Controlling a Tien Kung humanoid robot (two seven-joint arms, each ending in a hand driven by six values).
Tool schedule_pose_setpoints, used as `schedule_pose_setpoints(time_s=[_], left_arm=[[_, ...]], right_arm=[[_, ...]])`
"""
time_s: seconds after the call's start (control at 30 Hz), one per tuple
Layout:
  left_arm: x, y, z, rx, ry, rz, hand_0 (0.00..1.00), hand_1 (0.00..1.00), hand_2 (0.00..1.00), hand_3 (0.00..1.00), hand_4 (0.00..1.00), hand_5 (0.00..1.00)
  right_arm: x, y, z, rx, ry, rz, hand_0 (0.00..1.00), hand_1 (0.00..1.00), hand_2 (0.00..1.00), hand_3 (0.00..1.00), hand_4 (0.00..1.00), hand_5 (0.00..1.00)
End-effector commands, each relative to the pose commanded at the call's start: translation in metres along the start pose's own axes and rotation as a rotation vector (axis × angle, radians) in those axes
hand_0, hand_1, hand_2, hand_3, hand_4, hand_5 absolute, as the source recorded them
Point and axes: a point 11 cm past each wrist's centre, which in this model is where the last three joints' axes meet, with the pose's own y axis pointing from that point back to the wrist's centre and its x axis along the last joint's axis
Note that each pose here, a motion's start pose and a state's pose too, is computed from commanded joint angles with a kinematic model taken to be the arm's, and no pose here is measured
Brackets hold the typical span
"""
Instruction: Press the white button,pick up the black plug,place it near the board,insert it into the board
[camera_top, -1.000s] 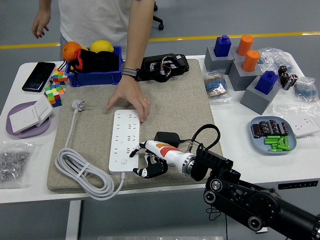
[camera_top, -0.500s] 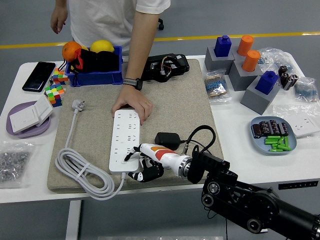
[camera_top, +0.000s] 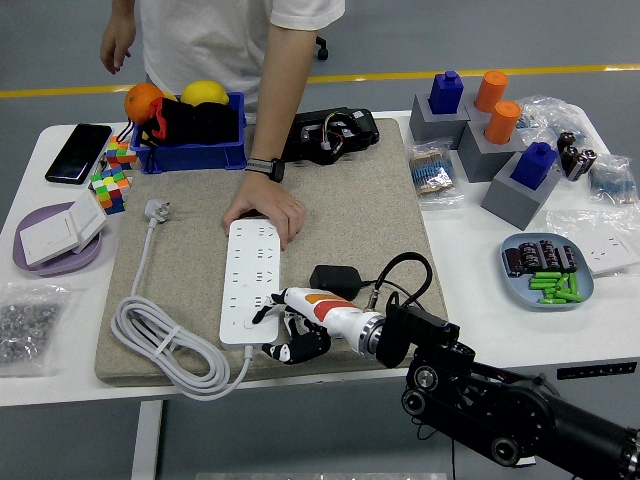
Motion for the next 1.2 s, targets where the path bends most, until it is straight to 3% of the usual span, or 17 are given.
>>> schedule_pose_setpoints(time_s=[0.37, 1.2], left_arm=[[0.002, 0.000, 0.000, 0.001, 0.002, 0.004, 0.702, 0.678, 0.629, 0.688, 0.514, 0.210], [0.003, 0.000, -0.001, 0.004, 0.006, 0.006, 0.702, 0.678, 0.628, 0.685, 0.509, 0.207]], right_arm=[[-0.001, 0.002, -0.018, 0.046, 0.012, -0.009, 0.002, 0.002, 0.165, 0.680, 0.723, 0.277], [0.004, -0.002, -0.010, 0.028, 0.045, 0.003, 0.002, 0.002, 0.165, 0.678, 0.720, 0.273]])
